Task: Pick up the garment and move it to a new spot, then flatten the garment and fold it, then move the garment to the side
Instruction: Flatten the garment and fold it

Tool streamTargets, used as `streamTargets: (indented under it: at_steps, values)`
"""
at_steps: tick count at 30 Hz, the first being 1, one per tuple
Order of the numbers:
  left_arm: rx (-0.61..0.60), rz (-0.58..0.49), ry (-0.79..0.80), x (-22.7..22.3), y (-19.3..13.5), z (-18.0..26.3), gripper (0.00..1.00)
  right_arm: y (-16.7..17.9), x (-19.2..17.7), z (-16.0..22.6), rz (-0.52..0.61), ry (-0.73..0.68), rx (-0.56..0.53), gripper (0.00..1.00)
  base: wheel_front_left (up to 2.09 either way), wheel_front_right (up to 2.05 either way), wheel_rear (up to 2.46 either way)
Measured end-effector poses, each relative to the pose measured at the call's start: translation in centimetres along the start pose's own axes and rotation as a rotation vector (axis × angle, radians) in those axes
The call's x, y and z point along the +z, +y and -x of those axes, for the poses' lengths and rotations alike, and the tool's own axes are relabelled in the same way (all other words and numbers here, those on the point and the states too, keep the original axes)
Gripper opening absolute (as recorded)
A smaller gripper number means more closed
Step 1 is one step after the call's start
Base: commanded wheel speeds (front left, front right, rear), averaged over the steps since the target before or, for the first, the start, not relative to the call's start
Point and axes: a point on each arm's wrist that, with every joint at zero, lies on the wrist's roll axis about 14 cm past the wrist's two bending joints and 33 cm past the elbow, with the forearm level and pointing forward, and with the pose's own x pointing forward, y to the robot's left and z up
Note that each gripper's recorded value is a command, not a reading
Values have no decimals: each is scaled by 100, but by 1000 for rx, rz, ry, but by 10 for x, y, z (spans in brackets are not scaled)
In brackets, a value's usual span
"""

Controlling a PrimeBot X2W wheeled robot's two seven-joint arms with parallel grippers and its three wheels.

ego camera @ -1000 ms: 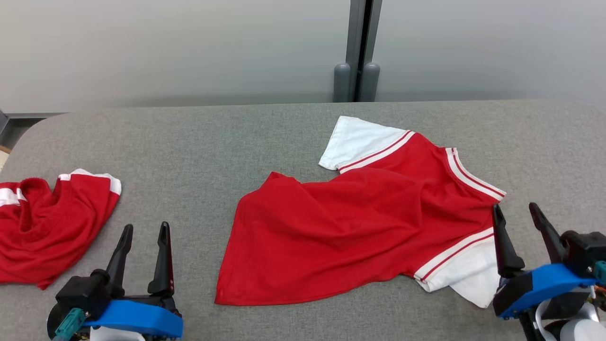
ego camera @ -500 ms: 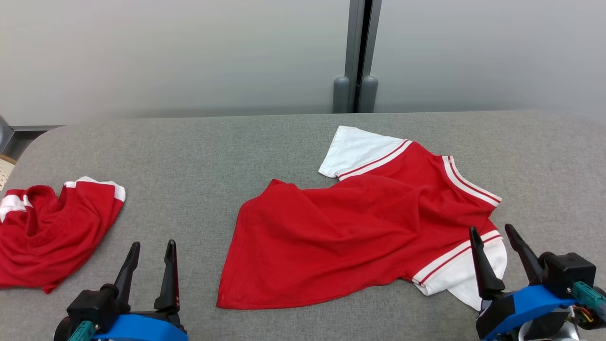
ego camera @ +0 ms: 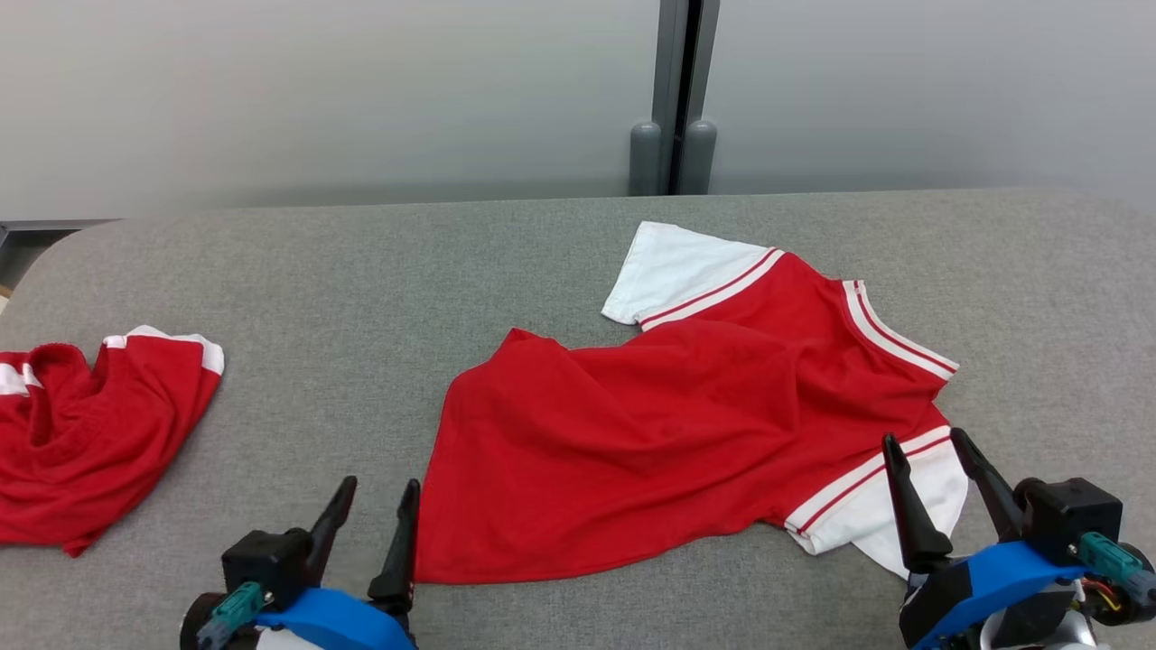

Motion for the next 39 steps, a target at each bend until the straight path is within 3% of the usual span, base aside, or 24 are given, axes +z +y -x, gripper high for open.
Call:
streamTargets:
  at_steps: [6,13,27,35,36,37,38,39]
  values:
    - [-10,35,189,-42,-10,-1,100,-5,-16,2,-6,53,-15,100,0,0,0]
    - [26,67,362,-84,-7,8,100,-16,-74,18,-61,278,-57,100,0,0,0]
    - [76,52,351,-87,5,-3,100,-39,-118,20,-86,437,-133,100,0,0,0]
    - [75,59,396,-96,5,-9,100,-26,-130,12,-27,516,-77,100,0,0,0]
    - [69,61,407,-97,4,-9,84,-24,-130,11,-24,523,-72,49,0,0,0]
    - [64,62,414,-99,4,-9,56,-23,-131,10,-16,530,-66,29,0,0,0]
    - [58,64,422,-100,2,-10,56,-22,-131,10,-8,534,-60,29,0,0,0]
    - [52,62,429,-100,2,-10,35,-21,-132,10,-7,537,-57,0,0,0,0]
